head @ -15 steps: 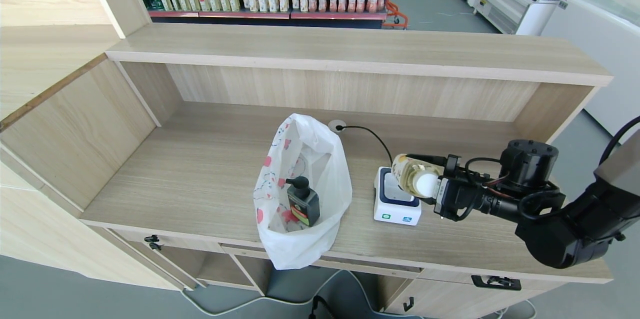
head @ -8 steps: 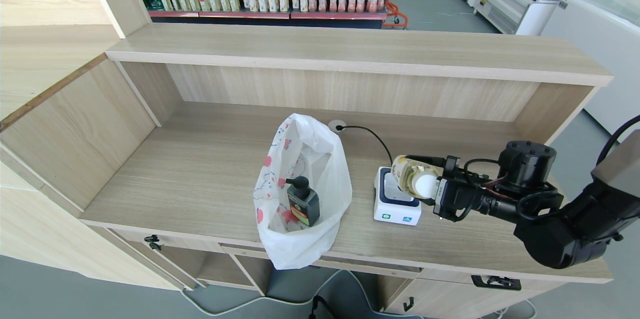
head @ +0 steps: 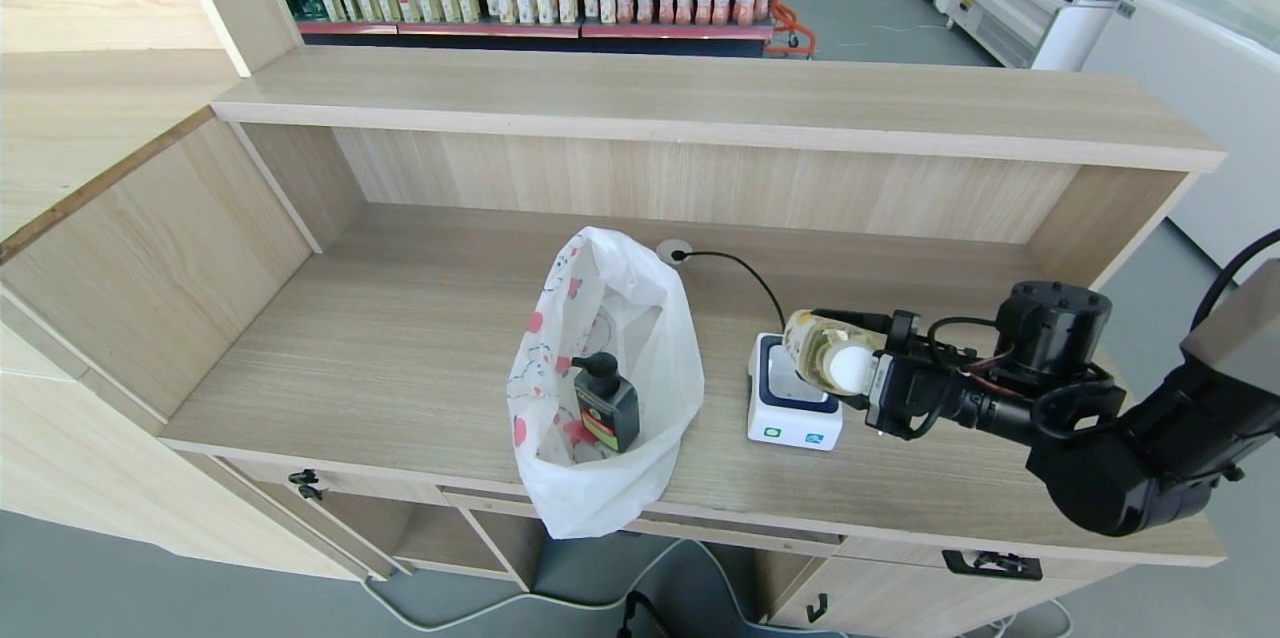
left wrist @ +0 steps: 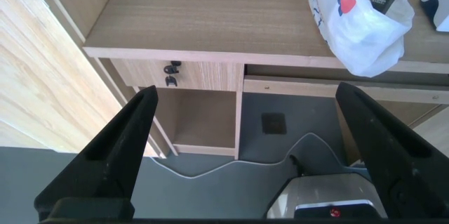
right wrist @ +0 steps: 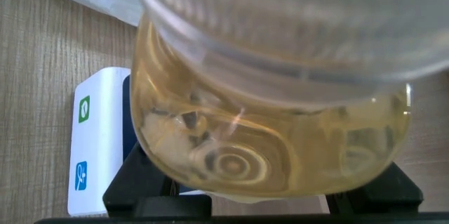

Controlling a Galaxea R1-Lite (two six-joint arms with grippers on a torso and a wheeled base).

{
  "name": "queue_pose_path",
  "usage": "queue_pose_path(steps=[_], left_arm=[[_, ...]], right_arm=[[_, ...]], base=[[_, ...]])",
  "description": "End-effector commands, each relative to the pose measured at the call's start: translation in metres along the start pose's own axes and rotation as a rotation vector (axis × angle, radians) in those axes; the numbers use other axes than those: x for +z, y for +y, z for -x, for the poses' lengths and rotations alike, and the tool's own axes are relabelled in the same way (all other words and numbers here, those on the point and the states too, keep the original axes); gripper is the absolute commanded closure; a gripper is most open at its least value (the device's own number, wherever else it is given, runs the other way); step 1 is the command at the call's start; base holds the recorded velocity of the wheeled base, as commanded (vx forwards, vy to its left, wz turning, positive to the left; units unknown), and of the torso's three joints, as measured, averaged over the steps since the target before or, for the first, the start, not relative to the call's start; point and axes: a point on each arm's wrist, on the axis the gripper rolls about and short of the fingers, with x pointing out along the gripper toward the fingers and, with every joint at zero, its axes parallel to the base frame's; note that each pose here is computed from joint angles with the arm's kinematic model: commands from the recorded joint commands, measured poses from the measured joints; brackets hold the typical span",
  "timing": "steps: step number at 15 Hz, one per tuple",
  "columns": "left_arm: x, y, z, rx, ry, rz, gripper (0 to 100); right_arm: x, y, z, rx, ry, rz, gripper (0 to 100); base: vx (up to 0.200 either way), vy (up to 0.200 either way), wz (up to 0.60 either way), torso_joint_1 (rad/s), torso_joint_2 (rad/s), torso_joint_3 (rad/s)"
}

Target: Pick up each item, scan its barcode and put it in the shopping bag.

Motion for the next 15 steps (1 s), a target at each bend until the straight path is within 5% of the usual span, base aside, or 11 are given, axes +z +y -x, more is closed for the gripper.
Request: queue_pose_path(steps=[1, 4, 6, 10, 15], left_arm=[[0.000, 0.000, 0.000, 0.001, 0.000, 0.002, 0], [0.000, 0.000, 0.000, 0.001, 0.000, 0.005, 0], [0.000, 0.000, 0.000, 0.001, 0.000, 0.006, 0], [0.000, 0.000, 0.000, 0.001, 0.000, 0.006, 0], [0.000, 0.000, 0.000, -0.001, -0.001, 0.006, 0]], right_arm=[[0.008, -0.014, 0.003, -0.078, -0.002, -0.055, 100], [0.046, -0.051, -0.003, -0.382, -0.074, -0.276, 100], [0.070, -0.074, 0.003, -0.558, -0.012, -0.420, 100], [0.098, -0.088, 0.037, -0.676, 0.092, -0.616, 100], [0.143, -0.088, 0.099, -0.629, 0.210, -0.890, 100]], base=[[0.000, 0.000, 0.00, 0.000, 0.00, 0.000], [0.000, 0.000, 0.00, 0.000, 0.00, 0.000], [0.000, 0.000, 0.00, 0.000, 0.00, 0.000], [0.000, 0.000, 0.00, 0.000, 0.00, 0.000], [0.000, 0.000, 0.00, 0.000, 0.00, 0.000]])
